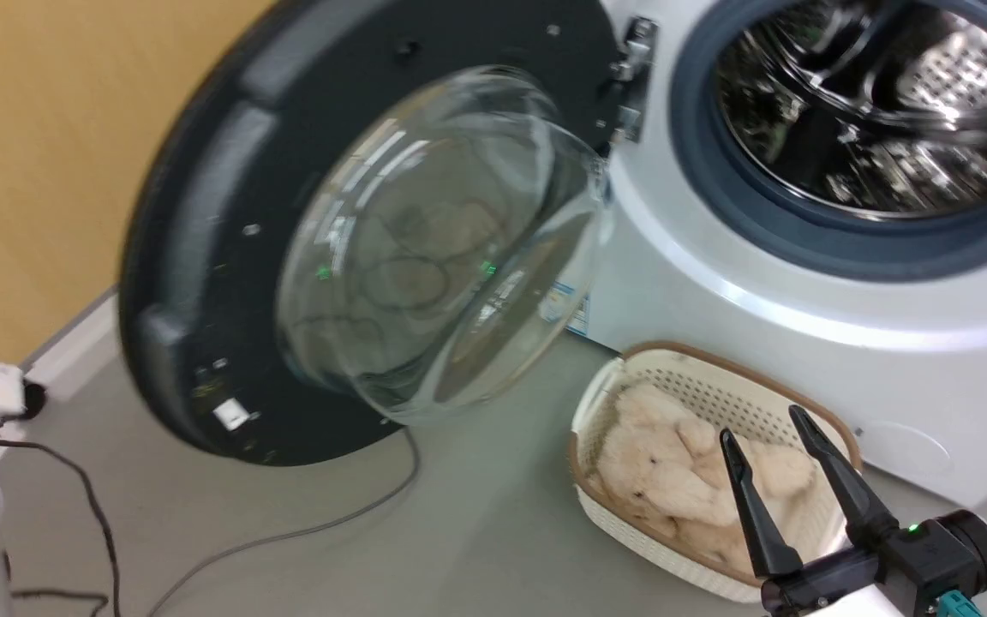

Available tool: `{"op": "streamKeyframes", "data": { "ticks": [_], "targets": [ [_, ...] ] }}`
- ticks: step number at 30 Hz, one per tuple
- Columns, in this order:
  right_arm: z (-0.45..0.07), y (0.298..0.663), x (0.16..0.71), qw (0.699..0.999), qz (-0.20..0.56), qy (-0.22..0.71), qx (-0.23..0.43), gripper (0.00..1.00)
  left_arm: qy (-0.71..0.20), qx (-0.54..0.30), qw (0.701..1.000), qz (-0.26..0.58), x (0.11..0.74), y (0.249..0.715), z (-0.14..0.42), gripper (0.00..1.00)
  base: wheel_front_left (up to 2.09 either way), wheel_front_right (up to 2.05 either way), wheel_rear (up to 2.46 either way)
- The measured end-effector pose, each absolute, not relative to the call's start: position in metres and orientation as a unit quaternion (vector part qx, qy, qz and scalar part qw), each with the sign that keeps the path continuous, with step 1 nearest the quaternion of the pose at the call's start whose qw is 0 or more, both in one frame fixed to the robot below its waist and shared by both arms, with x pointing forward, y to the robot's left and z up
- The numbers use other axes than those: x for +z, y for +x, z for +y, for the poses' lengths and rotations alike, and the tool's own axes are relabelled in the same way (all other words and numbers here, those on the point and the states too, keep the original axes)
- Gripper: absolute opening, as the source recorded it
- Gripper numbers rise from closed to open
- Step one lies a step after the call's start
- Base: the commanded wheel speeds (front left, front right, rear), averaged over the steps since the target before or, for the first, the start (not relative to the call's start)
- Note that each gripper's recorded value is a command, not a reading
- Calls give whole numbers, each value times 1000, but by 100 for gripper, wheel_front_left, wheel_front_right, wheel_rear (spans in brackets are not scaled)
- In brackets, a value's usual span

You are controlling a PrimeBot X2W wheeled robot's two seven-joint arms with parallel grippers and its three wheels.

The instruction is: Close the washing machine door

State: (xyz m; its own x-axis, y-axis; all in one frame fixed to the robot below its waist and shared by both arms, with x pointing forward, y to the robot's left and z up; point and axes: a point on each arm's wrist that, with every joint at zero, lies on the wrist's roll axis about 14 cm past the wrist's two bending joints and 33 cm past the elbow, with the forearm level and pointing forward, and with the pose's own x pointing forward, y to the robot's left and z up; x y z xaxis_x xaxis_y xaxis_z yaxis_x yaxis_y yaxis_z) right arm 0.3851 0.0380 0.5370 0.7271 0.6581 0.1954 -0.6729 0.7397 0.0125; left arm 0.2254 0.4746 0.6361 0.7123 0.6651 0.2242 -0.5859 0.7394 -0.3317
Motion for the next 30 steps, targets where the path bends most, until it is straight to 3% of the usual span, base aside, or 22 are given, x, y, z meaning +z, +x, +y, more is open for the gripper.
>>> {"op": "streamKeyframes", "data": {
  "ticks": [9,16,30],
  "targets": [
    [17,391,526,940,-75,43,330,100,-330,332,881,-69,579,267,494,0,0,0,0],
    [10,395,521,944,-70,42,320,100,-498,244,831,39,535,294,456,0,0,0,0],
    [13,386,536,942,-86,38,322,100,-571,87,809,109,546,282,392,0,0,0,0]
  ]
}}
